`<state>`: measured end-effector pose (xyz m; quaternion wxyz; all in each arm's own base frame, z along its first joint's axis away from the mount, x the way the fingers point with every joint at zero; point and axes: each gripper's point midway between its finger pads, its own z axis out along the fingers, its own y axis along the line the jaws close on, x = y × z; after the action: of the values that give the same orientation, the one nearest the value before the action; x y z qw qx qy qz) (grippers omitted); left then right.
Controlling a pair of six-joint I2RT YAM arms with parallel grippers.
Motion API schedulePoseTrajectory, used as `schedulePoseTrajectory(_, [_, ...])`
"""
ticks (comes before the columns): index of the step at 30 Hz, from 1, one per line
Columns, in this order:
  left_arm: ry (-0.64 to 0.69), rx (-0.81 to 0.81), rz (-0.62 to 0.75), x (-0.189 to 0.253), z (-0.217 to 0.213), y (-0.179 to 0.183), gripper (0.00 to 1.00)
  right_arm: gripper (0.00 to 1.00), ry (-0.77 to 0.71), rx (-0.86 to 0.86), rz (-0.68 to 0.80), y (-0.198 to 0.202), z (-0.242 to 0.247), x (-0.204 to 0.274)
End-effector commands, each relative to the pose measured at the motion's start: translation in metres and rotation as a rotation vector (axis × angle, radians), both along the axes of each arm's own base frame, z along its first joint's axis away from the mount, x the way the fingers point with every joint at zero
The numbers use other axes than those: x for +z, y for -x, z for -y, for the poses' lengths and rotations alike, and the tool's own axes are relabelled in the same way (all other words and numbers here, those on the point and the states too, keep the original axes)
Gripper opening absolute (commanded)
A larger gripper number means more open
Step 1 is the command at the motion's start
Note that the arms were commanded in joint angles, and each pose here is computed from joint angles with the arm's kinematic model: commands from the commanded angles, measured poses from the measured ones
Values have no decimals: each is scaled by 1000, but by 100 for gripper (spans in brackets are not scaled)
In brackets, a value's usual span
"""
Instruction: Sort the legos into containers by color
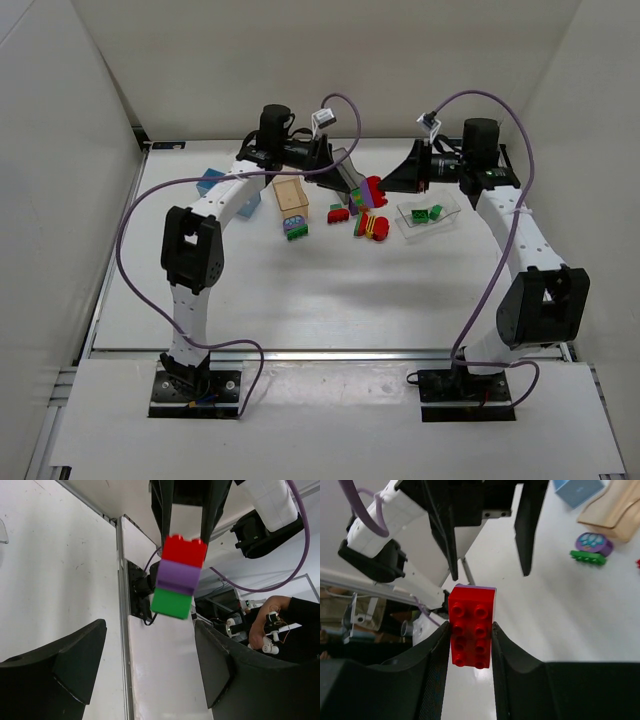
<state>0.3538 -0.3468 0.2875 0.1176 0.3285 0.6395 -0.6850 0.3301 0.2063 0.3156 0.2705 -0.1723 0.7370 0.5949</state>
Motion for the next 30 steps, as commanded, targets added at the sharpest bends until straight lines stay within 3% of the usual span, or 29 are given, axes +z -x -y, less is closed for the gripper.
schedulePoseTrajectory(1, [80, -153, 86, 32, -12, 24, 82, 0, -38, 78, 22, 11, -10, 15])
schedulePoseTrajectory(18, [88, -193, 97, 33, -4, 46, 80, 0, -35, 75, 32, -1, -17, 12])
schedulePoseTrajectory(21, [88, -194, 93, 32, -6, 51, 76, 0, -31, 71, 25, -5, -19, 8])
schedulePoseTrajectory(30, [83, -193, 79, 27, -10, 58, 51, 0, -24, 67, 40, -10, -19, 10])
